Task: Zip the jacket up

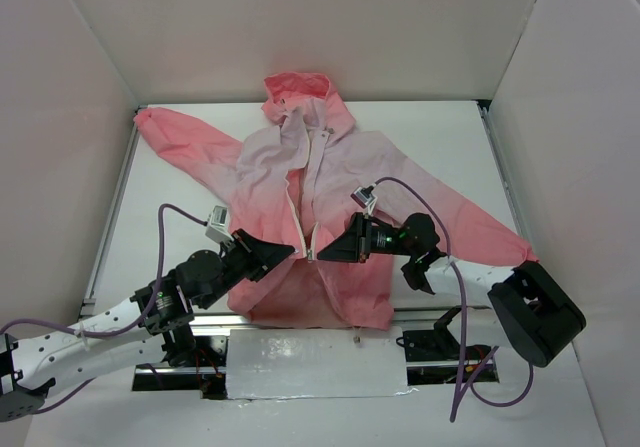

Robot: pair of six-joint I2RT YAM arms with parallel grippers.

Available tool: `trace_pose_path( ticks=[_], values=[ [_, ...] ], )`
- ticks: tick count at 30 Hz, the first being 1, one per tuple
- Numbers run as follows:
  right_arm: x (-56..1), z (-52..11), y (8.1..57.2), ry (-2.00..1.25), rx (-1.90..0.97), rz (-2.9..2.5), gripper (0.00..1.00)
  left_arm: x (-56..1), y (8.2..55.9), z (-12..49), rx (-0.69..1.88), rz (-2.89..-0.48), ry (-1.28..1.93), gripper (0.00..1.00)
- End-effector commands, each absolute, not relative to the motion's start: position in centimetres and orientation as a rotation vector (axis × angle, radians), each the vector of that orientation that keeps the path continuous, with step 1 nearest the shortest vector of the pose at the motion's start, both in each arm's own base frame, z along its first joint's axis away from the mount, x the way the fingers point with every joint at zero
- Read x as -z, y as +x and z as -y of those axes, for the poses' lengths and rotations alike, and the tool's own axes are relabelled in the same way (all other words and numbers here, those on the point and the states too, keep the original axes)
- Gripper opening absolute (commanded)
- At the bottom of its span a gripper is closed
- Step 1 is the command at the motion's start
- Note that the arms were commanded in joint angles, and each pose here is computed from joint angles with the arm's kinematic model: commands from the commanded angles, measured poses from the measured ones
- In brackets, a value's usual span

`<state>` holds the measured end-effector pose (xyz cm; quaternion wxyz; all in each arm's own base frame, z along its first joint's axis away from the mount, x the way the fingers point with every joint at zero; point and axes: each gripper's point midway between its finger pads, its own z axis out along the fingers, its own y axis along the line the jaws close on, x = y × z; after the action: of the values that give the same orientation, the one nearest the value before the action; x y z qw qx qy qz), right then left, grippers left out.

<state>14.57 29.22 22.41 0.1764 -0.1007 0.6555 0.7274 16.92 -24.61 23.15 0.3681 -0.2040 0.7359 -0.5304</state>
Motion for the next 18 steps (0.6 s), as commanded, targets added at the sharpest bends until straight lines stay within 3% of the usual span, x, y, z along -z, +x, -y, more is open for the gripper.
trace_pose_path(
  ticks=[1, 18],
  values=[
    [-25.1, -29.3, 14.7, -0.379, -2.075, -1.727, 0.00, -26.1, 16.9, 24.7, 1.457, -1.803, -0.543, 0.00],
    [-24.3, -29.1, 14.0, -0.387, -2.074, -1.758, 0.00, -27.8, 17.8, 24.5, 1.428, -1.754, -0.553, 0.00]
  ],
)
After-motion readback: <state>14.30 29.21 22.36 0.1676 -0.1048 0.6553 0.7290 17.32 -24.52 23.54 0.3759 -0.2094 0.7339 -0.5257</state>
